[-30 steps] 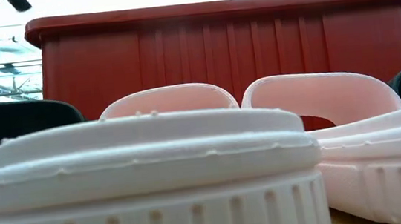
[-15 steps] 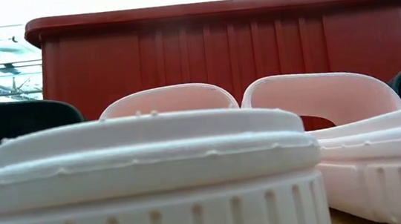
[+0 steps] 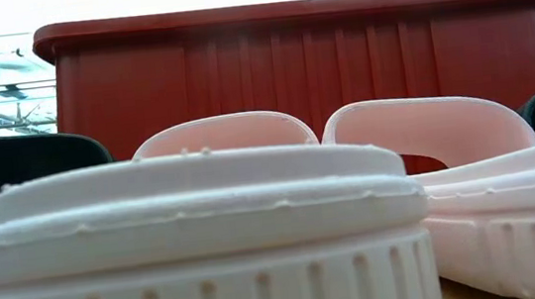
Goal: Pick and place slides into bin
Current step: Put the black slide into the red bin
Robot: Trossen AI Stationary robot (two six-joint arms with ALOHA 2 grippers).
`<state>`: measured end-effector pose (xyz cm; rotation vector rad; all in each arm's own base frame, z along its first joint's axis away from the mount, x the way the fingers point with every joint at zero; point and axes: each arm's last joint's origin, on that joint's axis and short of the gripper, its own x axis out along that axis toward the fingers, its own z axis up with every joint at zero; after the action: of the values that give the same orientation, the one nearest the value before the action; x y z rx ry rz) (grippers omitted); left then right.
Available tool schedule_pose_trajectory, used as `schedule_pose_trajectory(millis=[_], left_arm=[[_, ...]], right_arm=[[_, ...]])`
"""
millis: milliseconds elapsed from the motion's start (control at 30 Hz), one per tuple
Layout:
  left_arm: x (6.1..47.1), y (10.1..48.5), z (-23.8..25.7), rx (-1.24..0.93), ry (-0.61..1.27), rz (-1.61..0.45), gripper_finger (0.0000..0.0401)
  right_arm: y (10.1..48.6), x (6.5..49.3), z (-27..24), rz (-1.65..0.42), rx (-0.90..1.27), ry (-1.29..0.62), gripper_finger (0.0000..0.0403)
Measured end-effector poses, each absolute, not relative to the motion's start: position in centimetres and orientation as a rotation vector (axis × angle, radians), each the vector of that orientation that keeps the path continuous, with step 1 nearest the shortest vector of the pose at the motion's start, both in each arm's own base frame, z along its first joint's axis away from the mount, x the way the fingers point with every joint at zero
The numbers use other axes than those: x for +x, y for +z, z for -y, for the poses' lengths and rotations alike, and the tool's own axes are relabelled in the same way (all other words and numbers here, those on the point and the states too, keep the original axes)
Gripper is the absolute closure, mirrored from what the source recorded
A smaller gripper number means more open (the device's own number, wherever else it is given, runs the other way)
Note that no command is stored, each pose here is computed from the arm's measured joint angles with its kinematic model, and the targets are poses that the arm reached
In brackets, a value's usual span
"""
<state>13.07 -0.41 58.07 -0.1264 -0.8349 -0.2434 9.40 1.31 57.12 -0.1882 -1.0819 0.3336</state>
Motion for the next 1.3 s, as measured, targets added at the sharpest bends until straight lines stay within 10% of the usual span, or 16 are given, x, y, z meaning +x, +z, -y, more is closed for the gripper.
schedule_pose_trajectory(millis=[700,1300], left_arm=[[13.3,58.2,0.5,-0.180,-0.281,0.796,0.0199],[13.5,57.9,0.5,-0.180,-0.275,0.758,0.0199]], right_arm=[[64.3,14.3,-4.2,0.845,-0.072,0.592,0.0236],[61.0,16.6,-6.5,0.299,0.083,0.428,0.0236]])
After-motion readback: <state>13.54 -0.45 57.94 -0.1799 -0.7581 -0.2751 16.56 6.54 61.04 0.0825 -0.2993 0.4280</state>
